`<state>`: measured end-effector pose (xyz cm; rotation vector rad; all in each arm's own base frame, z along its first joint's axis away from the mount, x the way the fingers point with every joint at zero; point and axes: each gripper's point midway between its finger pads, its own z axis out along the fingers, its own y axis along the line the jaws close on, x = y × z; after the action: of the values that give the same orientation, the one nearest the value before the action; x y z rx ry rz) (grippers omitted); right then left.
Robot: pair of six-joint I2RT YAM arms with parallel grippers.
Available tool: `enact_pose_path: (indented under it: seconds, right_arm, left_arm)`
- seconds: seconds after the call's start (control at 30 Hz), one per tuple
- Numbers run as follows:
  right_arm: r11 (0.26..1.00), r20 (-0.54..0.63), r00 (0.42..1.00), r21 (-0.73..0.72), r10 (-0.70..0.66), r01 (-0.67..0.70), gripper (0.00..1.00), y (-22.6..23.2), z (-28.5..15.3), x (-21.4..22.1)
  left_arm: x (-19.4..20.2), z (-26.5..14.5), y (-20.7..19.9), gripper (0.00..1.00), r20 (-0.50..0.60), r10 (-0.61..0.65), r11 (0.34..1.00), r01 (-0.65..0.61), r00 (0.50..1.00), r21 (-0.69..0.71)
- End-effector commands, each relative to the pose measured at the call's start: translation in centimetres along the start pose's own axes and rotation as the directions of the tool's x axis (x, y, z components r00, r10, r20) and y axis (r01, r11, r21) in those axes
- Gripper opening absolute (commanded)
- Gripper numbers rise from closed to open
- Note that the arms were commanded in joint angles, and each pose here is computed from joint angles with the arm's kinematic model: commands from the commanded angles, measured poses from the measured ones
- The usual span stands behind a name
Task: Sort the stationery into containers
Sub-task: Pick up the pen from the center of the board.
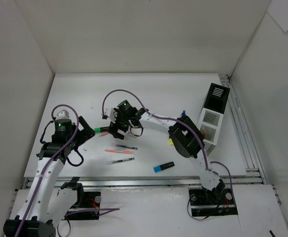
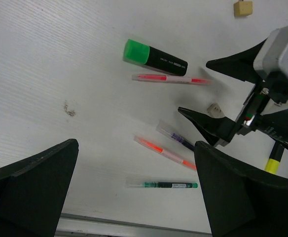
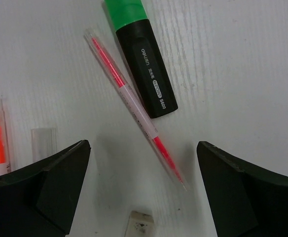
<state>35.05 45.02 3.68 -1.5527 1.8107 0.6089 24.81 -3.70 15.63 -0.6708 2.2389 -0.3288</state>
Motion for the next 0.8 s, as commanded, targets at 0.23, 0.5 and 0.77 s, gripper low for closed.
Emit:
enact_pose_path:
  seconds: [0.23, 0.5, 0.77]
  right_arm:
    - [0.998, 0.015, 1.000, -0.065, 0.021, -0.020, 0.68, 0.3, -0.3, -1.6]
    - [0.996, -0.054, 0.998, -0.073, 0.039, -0.043, 0.32, 1.6, 0.2, 0.7]
    - [0.997, -0.131, 0.989, -0.001, -0.072, 0.073, 0.10, 2.2, 0.1, 1.8]
  left_arm:
    - [-1.4, -0.5, -1.4, 0.99, 0.066, 0.010, 0.997, -0.015, 0.998, 0.077]
    - [-2.0, -0.6, -2.0, 1.00, 0.081, 0.021, 0.994, -0.029, 0.997, 0.102]
    - [-1.6, 0.0, -2.1, 0.99, 0.060, 0.030, 0.994, -0.037, 0.998, 0.104]
